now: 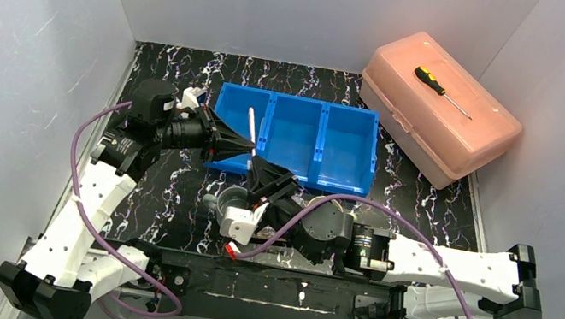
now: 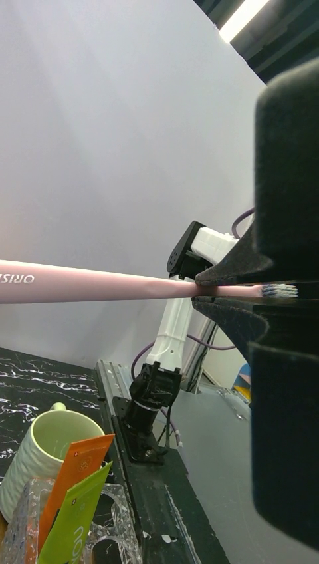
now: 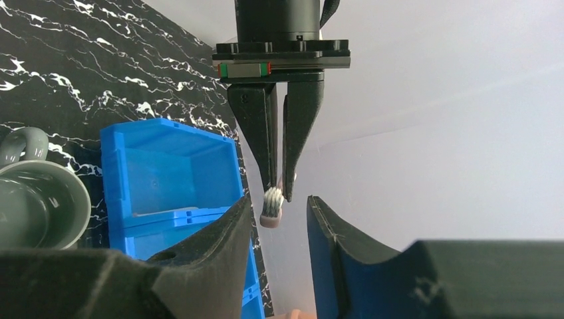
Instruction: Prepare toiletry sets of a toothbrush and toothpaste on the tray
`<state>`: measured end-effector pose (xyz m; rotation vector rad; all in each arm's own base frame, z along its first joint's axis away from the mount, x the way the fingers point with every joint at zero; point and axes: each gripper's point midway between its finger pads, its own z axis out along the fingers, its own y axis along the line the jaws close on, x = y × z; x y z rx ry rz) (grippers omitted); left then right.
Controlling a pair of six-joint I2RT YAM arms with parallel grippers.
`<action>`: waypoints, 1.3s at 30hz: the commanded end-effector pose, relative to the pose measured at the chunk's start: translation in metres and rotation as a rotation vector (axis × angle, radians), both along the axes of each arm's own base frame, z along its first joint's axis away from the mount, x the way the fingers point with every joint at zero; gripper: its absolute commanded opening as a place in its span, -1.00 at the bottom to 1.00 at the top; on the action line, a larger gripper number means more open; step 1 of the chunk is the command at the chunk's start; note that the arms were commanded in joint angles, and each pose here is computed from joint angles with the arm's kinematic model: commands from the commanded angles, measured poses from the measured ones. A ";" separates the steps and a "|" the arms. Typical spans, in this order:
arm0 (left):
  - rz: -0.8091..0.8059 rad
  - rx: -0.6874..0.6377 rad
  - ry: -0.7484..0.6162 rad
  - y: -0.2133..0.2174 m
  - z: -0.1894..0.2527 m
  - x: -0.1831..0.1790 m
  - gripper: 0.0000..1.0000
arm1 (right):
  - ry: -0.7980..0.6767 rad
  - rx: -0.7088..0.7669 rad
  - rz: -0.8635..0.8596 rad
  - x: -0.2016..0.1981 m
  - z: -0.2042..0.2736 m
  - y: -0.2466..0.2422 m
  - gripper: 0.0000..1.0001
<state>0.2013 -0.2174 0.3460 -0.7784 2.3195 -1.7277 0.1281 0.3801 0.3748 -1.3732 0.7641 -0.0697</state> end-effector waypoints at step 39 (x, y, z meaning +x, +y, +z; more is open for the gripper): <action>-0.094 -0.020 -0.179 -0.005 0.011 -0.002 0.46 | 0.255 0.329 -0.102 0.033 0.069 -0.054 -0.97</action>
